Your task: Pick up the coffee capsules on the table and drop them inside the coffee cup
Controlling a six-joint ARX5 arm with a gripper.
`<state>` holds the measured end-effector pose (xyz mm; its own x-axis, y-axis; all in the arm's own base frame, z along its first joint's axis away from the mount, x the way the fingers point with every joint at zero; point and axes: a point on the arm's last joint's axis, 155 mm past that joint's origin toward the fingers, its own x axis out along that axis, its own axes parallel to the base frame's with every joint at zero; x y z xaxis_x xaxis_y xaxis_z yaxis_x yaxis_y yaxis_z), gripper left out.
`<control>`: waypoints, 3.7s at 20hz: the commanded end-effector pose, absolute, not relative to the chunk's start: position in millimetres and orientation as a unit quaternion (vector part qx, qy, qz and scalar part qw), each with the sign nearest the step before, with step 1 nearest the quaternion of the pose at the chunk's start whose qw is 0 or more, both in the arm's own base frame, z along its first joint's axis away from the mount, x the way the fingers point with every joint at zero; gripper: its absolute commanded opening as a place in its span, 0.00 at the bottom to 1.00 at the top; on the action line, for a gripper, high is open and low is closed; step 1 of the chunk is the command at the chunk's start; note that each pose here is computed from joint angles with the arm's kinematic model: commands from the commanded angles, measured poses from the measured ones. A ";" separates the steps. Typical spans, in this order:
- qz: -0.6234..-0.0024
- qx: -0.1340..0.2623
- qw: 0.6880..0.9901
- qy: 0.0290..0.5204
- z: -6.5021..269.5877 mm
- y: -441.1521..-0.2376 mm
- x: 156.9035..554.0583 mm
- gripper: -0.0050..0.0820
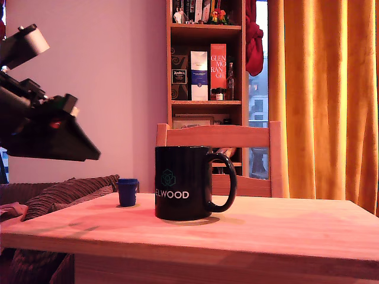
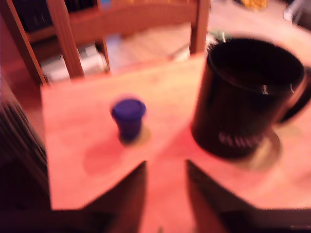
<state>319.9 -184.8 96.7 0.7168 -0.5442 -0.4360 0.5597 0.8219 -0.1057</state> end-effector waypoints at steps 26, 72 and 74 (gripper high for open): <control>-0.325 0.023 0.925 0.195 41.6 -215.6 407.1 0.69; -0.408 0.002 0.892 0.191 169.6 -244.5 343.5 0.26; -0.427 0.008 0.885 0.185 175.0 -262.3 333.8 0.26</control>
